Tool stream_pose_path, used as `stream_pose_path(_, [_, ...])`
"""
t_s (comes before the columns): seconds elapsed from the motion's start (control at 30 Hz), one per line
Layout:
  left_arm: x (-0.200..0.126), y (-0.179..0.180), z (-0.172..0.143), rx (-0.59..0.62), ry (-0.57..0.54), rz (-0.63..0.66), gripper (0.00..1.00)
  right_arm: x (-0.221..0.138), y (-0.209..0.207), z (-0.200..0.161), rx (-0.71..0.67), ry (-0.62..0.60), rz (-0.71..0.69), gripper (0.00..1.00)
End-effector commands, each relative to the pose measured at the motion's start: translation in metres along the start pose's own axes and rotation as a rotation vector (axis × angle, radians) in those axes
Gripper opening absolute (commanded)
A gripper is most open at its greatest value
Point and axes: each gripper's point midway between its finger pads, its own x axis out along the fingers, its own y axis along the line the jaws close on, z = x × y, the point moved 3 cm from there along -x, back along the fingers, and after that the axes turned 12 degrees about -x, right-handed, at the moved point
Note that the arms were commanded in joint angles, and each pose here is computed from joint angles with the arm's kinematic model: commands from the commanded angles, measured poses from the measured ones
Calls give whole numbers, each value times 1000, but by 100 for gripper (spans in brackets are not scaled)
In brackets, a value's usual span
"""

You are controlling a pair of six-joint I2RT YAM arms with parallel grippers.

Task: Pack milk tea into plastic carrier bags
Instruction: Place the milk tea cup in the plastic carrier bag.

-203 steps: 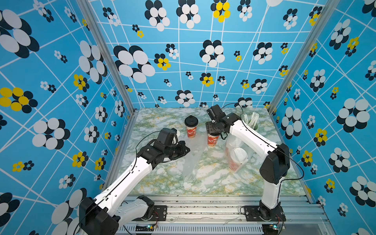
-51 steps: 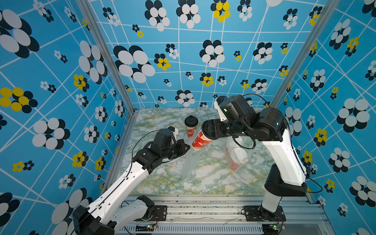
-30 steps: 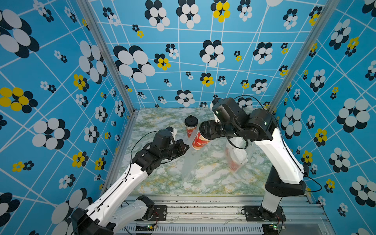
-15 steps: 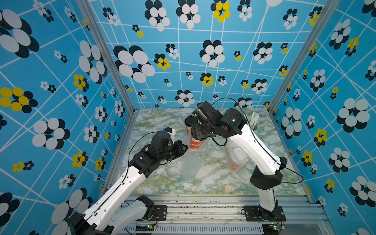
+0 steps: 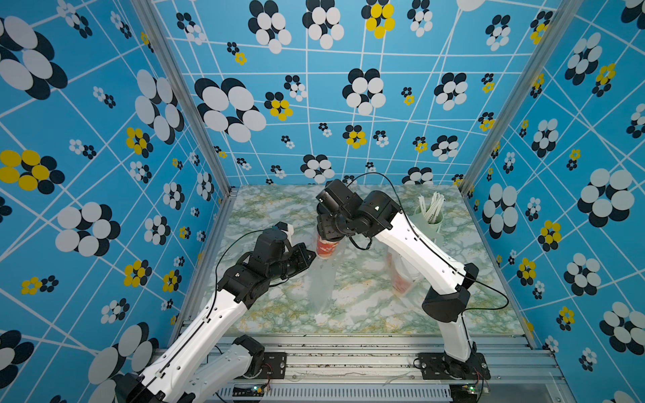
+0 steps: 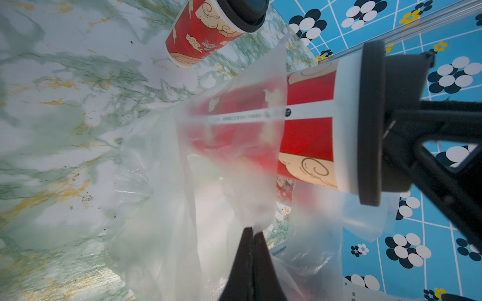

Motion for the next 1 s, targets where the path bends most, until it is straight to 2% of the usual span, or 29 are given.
stream_pose_path(0.0, [-3, 7, 4, -18, -25, 16, 0, 11, 8, 6, 26, -18, 32, 54])
stream_pose_path(0.47, [-5, 1, 7, -28, -27, -14, 0, 48, 27, -15, -12, 76, 42, 54])
stream_pose_path(0.97, [-26, 1, 11, -58, -84, -43, 0, 99, 35, -49, -22, 161, 29, 52])
